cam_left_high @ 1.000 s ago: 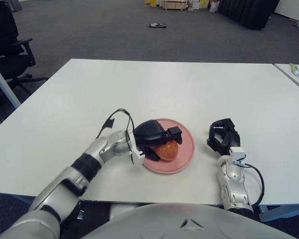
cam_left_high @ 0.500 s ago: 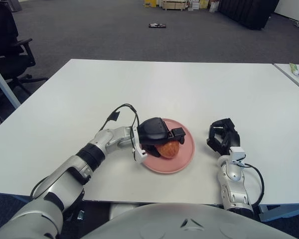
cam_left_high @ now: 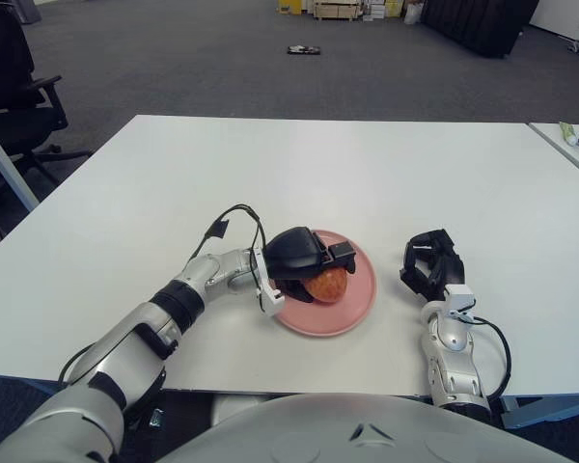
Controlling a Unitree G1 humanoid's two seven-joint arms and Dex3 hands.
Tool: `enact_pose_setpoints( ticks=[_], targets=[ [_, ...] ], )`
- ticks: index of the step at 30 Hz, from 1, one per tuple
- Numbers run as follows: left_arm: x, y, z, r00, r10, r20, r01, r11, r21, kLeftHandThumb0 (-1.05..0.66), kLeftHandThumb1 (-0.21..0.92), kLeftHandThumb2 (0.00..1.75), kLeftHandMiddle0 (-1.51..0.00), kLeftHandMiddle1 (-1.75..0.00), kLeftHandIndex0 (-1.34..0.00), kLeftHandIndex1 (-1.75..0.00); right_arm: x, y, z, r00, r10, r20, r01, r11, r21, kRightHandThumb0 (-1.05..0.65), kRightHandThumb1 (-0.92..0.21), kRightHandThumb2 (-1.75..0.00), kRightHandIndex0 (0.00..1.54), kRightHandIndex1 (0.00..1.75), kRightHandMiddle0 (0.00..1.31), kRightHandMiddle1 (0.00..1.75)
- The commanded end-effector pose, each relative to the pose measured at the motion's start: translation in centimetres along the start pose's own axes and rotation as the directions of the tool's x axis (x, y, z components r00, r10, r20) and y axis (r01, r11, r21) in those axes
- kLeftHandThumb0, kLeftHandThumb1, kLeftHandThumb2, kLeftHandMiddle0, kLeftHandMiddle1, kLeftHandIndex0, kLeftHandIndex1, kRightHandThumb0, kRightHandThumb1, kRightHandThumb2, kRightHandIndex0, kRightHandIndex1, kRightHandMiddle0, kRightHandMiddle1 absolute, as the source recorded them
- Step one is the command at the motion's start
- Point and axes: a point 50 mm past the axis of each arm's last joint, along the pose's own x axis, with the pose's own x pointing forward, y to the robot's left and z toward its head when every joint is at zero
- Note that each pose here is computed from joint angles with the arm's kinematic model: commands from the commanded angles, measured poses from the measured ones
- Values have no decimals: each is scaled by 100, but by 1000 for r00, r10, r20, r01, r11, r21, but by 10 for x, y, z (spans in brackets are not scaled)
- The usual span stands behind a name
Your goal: Put the apple into the plate.
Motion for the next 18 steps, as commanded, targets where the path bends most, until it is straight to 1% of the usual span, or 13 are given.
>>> enact_pose_setpoints(
  ticks=[1,2,3,4,5,6,7,8,9,10,12,15,18],
  targets=[
    [-9,-23,1,983,-180,16,181,982,-46,-56,73,84,-30,-156,-19,-164,-2,0,-6,999,-5,-40,5,1000,2,-39,-64,-91,47,172,36,175],
    [-10,-23,1,982,-190,23,191,980,-55,-64,79,79,-19,-134,-12,-144,-2,1,-6,999,-4,-39,4,1000,1,-39,-64,-91,47,171,36,175],
    [-10,-23,1,980,-195,31,196,978,-67,-69,84,75,-12,-120,-8,-131,-2,1,-6,999,-4,-40,4,1000,0,-39,-64,-91,47,171,36,175],
    [-10,-23,1,980,-198,37,200,977,-75,-71,85,75,-10,-109,-6,-122,-2,1,-5,999,-3,-41,3,1000,-1,-39,-64,-91,47,171,36,175],
    [-10,-23,1,978,-203,41,206,975,-86,-73,88,75,-6,-92,-4,-108,-2,1,-6,999,-3,-45,3,1000,-2,-39,-64,-91,46,171,37,175],
    [-10,-23,1,977,-207,44,210,973,-94,-75,89,79,-4,-69,-2,-87,-1,1,-6,999,-3,-47,3,1000,-2,-39,-64,-91,45,171,37,175],
    [-11,-23,2,977,-209,47,213,971,-108,-76,90,80,-3,-61,-2,-80,-1,0,-6,999,-4,-51,4,1000,-3,-39,-64,-91,45,171,37,175],
    [-11,-23,2,976,-211,50,215,969,-118,-79,91,86,-2,-39,-1,-58,-1,0,-6,999,-5,-53,5,1000,-4,-39,-64,-91,44,170,37,175],
    [-12,-23,3,976,-210,52,215,968,-131,-81,91,89,-1,-25,-1,-44,-1,0,-6,998,-7,-54,6,1000,-4,-39,-64,-91,43,170,37,175],
    [-12,-22,3,976,-209,55,215,967,-140,-83,91,91,-1,-20,-1,-37,-1,0,-6,998,-8,-56,7,1000,-4,-39,-64,-91,43,170,37,175],
    [-13,-22,4,977,-208,53,214,961,-173,-87,92,96,0,-8,0,-18,-1,0,-6,998,-14,-56,14,1000,-5,-39,-65,-90,42,169,36,175],
    [-14,-21,4,977,-209,48,214,954,-209,-94,92,101,0,-3,0,-6,-1,0,-6,998,-19,-55,18,1000,-7,-39,-65,-89,42,167,36,175],
    [-15,-19,5,978,-203,47,209,949,-238,-99,92,103,0,-1,0,-2,-1,0,-6,998,-18,-57,17,1000,-10,-39,-66,-89,43,166,35,175]
  ],
)
